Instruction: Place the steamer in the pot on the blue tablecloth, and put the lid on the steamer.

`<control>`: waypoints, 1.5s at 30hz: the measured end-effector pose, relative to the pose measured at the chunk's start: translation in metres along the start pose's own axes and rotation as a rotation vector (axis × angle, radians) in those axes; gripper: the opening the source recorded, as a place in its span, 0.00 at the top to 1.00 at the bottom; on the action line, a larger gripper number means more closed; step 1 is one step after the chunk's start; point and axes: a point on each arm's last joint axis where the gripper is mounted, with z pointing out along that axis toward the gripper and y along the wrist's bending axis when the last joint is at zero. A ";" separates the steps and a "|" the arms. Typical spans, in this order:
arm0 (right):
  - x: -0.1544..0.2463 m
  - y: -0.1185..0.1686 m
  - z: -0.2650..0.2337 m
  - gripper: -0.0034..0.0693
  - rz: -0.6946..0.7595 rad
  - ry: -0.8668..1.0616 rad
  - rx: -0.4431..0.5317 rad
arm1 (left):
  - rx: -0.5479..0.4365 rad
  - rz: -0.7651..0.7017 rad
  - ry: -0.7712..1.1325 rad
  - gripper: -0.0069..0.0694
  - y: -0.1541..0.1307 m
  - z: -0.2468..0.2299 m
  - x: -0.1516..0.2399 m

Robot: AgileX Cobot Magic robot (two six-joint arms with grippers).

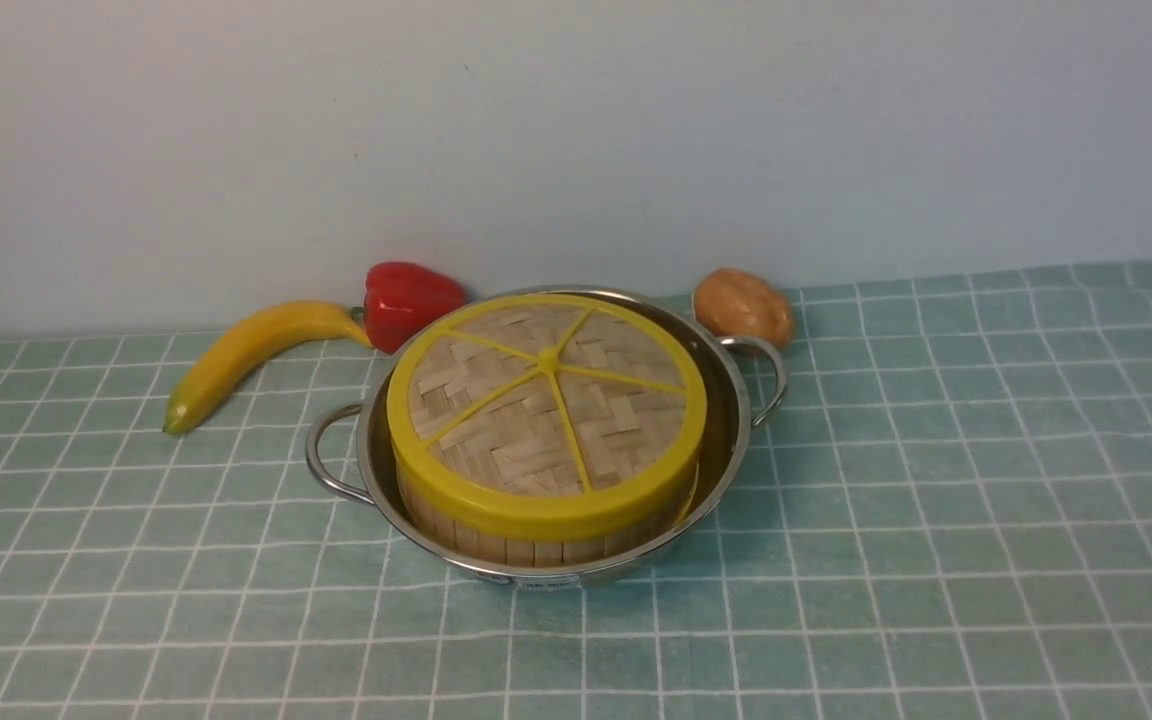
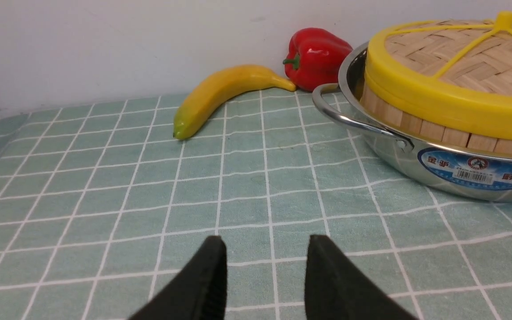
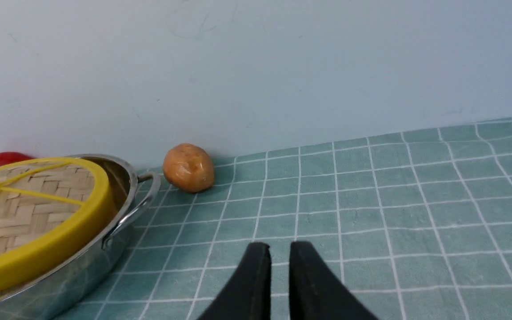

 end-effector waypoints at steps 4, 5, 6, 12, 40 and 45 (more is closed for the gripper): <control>0.018 -0.005 -0.007 0.81 -0.020 -0.028 -0.006 | 0.000 0.000 0.000 0.59 0.000 0.000 0.000; 0.022 -0.007 -0.008 0.80 -0.036 -0.038 -0.007 | 0.000 0.000 0.000 0.59 0.000 0.000 0.000; 0.022 -0.007 -0.009 0.80 -0.039 -0.039 -0.007 | 0.000 0.000 0.000 0.59 0.000 0.000 0.000; 0.029 -0.011 -0.014 0.77 -0.125 0.002 0.028 | 0.000 0.000 0.000 0.59 0.000 0.000 0.000; 0.031 -0.012 -0.014 0.66 -0.130 0.023 0.036 | 0.000 0.000 0.000 0.59 0.000 0.000 0.000; 0.031 -0.012 -0.014 0.64 -0.130 0.024 0.037 | 0.000 0.000 0.000 0.59 0.000 0.000 0.000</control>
